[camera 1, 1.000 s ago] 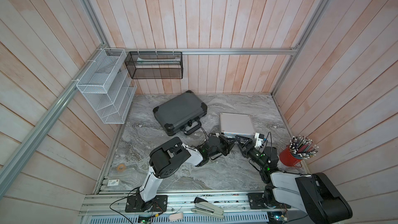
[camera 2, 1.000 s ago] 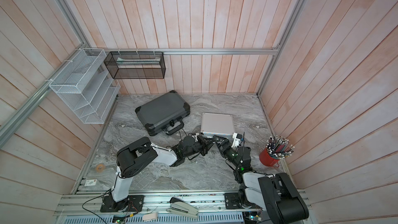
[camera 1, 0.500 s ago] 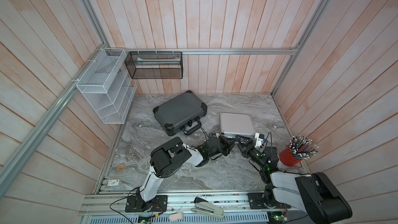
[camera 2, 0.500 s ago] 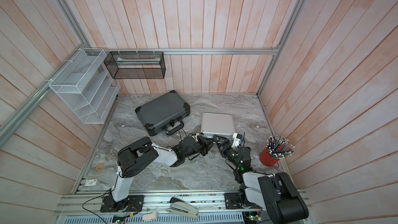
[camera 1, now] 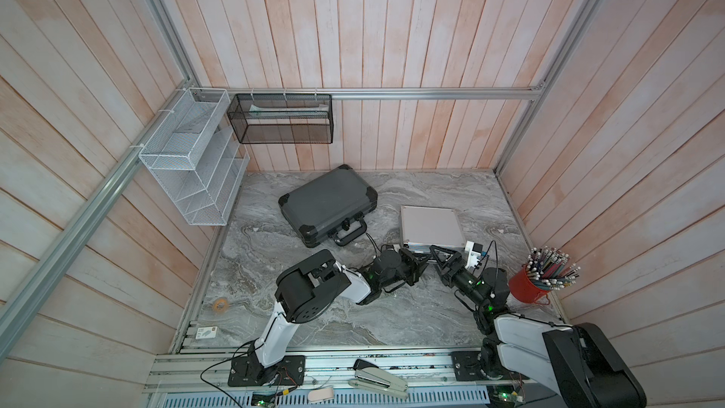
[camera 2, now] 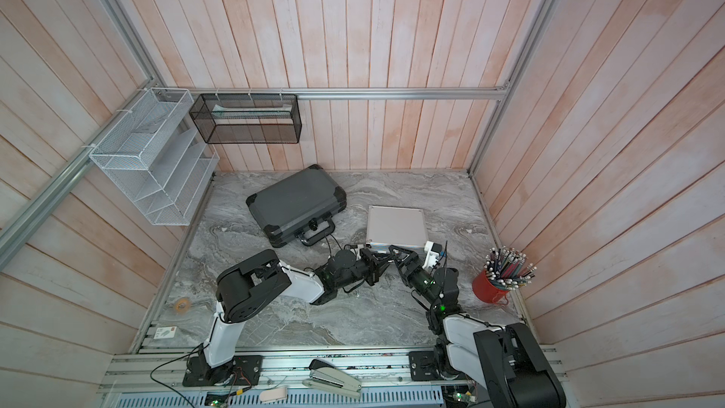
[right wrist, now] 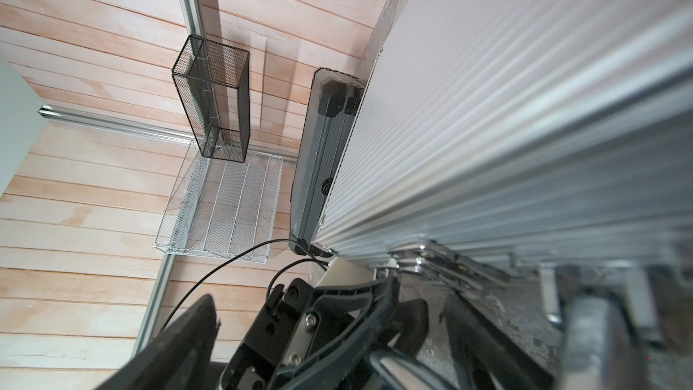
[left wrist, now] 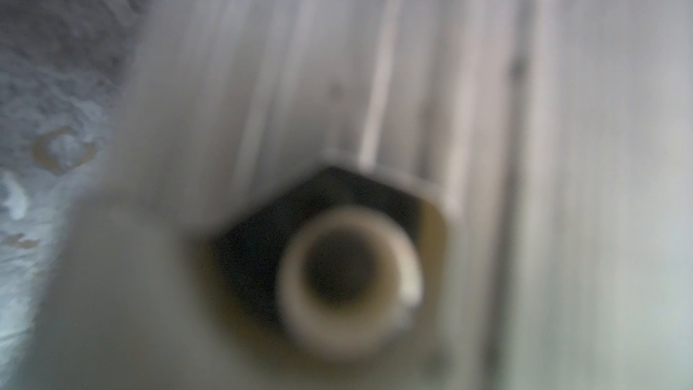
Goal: Open the poker set cases
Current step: Open the fastener on the poker set case.
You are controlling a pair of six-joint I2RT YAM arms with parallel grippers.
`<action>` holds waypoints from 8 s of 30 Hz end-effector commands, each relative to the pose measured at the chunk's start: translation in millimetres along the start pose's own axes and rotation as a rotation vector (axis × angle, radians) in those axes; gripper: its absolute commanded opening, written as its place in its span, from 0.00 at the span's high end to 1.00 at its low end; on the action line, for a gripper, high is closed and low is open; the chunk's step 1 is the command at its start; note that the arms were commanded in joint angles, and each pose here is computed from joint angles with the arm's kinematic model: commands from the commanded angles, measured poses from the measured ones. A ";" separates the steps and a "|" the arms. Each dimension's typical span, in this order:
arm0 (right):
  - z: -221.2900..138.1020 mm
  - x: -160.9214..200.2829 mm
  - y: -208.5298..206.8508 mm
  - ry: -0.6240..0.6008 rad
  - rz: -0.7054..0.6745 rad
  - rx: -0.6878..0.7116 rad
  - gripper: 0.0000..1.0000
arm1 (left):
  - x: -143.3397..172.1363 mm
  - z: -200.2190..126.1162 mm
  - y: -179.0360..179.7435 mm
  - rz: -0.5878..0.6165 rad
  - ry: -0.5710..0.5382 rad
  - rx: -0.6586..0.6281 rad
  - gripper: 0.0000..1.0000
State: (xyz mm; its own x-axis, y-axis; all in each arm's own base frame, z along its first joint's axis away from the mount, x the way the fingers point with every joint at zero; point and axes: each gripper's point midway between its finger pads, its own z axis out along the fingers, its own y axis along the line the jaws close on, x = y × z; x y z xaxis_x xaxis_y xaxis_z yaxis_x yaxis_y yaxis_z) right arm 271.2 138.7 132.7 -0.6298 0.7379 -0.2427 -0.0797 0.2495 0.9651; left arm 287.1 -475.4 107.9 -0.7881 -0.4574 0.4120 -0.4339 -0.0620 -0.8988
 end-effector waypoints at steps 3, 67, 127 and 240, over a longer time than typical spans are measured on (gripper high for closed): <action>-1.6 1.6 -9.5 0.009 -0.021 0.035 0.05 | 26.8 0.1 -62.9 0.008 0.083 0.209 1.00; 6.6 -3.3 -14.0 0.016 -0.045 0.040 0.03 | 25.4 -1.1 -60.2 -0.012 0.089 0.212 1.00; 6.5 8.9 -20.4 0.086 -0.023 0.064 0.02 | 19.2 -3.1 -52.3 -0.017 0.065 0.193 1.00; 10.6 -4.1 -16.9 0.087 -0.032 0.057 0.05 | 15.3 -2.5 -48.0 -0.027 0.069 0.188 1.00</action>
State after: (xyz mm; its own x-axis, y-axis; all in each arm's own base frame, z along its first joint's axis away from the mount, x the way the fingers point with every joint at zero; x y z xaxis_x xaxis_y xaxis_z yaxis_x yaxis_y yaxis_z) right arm 278.4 137.4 104.8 -0.7013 0.6722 -0.2372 -0.0154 0.3184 0.9478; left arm 288.7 -473.5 99.7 -0.7695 -0.4666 0.4360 -0.4567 -0.0751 -0.8865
